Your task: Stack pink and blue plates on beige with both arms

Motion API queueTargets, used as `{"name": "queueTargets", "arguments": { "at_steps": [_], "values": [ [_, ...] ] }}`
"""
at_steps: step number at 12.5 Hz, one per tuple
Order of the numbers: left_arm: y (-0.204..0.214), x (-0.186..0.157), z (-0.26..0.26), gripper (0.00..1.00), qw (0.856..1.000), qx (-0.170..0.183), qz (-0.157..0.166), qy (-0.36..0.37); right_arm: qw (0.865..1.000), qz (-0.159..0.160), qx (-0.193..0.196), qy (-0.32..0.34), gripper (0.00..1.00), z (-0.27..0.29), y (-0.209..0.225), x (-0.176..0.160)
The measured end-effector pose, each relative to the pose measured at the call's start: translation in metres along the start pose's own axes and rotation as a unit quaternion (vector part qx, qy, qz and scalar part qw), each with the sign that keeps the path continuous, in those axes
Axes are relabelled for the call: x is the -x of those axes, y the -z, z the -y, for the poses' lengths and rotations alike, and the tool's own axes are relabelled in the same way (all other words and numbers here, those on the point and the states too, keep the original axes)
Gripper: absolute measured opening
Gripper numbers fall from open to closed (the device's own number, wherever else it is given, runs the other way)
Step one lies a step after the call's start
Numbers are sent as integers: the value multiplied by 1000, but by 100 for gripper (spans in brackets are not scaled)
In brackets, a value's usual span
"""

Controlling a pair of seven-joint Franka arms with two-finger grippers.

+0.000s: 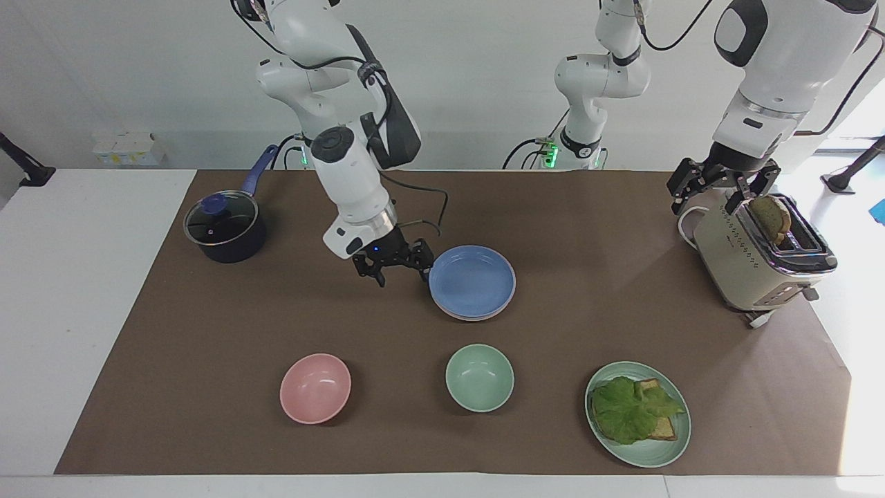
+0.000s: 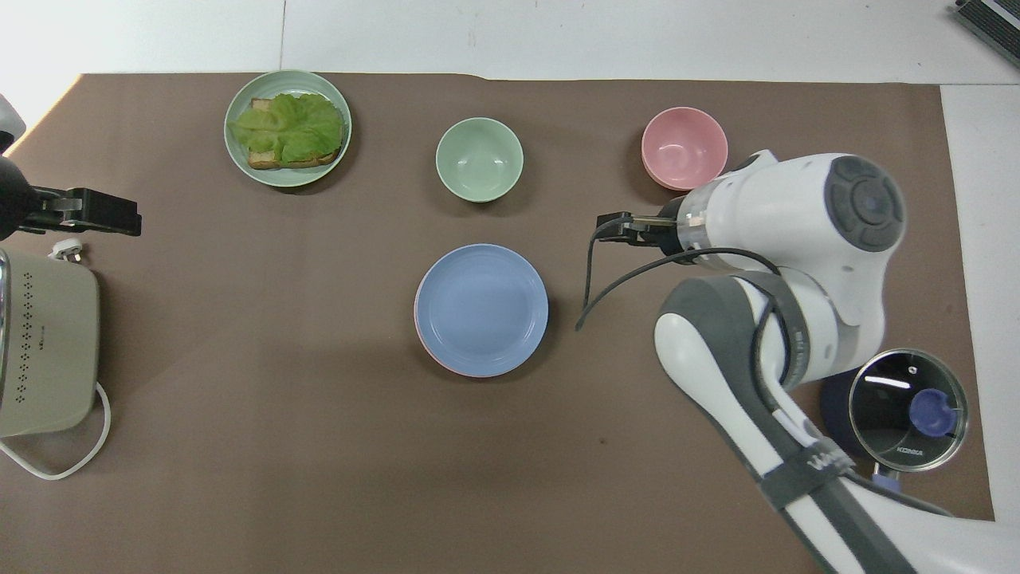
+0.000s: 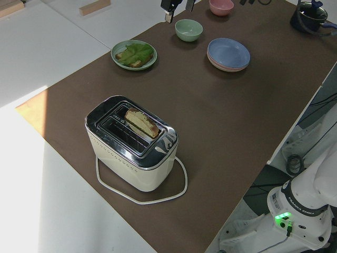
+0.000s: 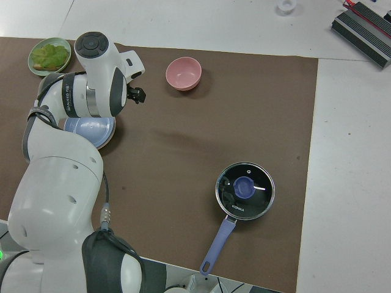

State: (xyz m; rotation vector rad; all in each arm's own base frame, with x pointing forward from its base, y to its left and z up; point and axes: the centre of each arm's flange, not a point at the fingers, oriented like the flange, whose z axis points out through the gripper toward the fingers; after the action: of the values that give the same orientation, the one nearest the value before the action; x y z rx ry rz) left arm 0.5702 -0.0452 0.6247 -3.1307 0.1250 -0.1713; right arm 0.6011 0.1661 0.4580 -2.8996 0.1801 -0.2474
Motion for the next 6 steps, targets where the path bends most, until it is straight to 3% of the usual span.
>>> {"name": "queueTargets", "arguments": {
  "at_steps": [3,6],
  "values": [
    [0,0,0,100,1000,0,0,0,998,-13,56,-17,100,-64,58,-12],
    [0,0,0,100,1000,0,0,0,996,2,70,-46,100,-99,111,-7]
  ]
}}
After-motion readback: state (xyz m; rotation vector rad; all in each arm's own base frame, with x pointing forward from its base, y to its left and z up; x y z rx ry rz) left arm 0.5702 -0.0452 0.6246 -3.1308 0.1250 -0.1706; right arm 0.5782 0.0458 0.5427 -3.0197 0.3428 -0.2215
